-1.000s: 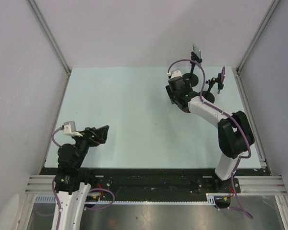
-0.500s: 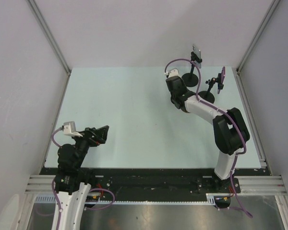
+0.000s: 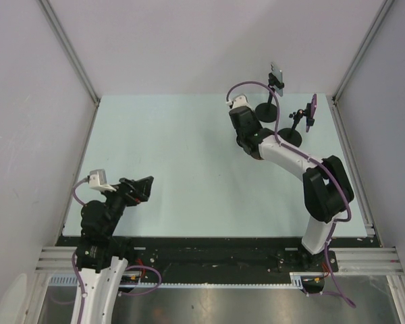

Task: Remove the phone from the phone stand

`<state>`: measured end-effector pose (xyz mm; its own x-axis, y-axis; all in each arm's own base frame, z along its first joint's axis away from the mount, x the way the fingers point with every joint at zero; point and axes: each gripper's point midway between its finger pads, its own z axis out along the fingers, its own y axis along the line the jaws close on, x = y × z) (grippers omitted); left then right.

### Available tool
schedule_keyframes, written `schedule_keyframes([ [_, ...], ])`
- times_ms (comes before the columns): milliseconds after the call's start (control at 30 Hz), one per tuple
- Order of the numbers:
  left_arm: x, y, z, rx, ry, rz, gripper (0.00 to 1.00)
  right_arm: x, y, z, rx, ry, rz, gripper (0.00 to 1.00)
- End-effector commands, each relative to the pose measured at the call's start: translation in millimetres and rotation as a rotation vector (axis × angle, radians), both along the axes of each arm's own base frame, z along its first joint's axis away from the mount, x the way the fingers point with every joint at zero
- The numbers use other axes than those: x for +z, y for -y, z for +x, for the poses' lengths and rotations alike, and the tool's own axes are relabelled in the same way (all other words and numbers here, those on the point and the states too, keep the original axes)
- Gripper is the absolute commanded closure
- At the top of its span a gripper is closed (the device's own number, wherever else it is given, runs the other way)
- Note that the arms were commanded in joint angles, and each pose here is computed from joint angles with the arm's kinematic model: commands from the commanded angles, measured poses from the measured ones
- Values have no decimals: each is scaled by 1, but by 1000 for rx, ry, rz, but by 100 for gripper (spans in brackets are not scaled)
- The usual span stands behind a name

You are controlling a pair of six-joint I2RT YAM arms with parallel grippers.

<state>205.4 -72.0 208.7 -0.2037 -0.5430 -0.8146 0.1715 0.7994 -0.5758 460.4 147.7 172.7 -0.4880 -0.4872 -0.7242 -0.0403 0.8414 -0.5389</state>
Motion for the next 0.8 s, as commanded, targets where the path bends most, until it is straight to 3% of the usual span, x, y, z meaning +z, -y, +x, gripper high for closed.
schedule_keyframes([
  [0,27,-2,-1,21,28,-36,0,86,-16,-6,6,168,134,100],
  [233,41,-3,9,36,-10,-44,0,133,-25,-34,-12,176,324,100],
  [433,34,21,28,-19,-140,-20,0,147,-36,-69,-34,112,547,100],
  [767,65,129,36,-183,-59,175,0,143,-40,-121,-73,-12,808,100],
])
